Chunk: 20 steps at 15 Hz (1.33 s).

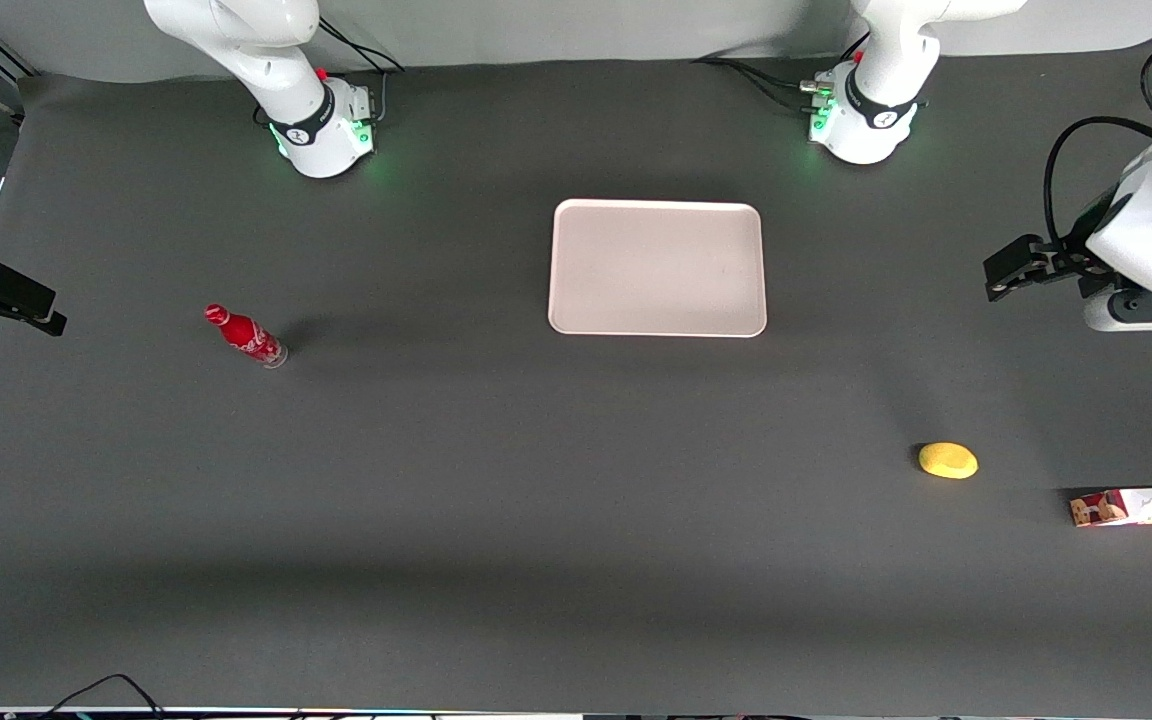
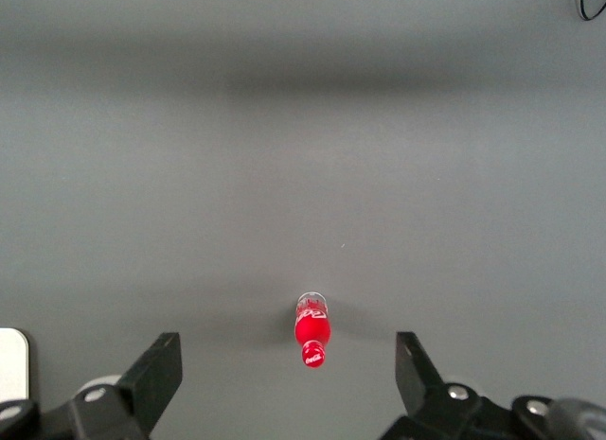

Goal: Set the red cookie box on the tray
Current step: 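Move the left gripper toward the red-and-white cookie box lying flat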

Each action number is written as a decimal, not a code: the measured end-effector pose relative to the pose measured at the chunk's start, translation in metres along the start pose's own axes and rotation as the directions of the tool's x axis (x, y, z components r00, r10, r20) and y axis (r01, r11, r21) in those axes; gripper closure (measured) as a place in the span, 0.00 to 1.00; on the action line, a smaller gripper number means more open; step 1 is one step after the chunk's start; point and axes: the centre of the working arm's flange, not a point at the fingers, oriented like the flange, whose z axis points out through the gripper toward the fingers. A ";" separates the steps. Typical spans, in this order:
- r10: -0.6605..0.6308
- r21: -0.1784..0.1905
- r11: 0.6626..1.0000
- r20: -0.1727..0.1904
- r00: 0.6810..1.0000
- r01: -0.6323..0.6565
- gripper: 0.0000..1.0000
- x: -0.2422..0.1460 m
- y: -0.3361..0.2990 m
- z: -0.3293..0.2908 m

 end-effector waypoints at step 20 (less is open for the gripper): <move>0.449 0.019 0.892 0.080 0.890 -0.452 0.00 0.012 -0.062 0.025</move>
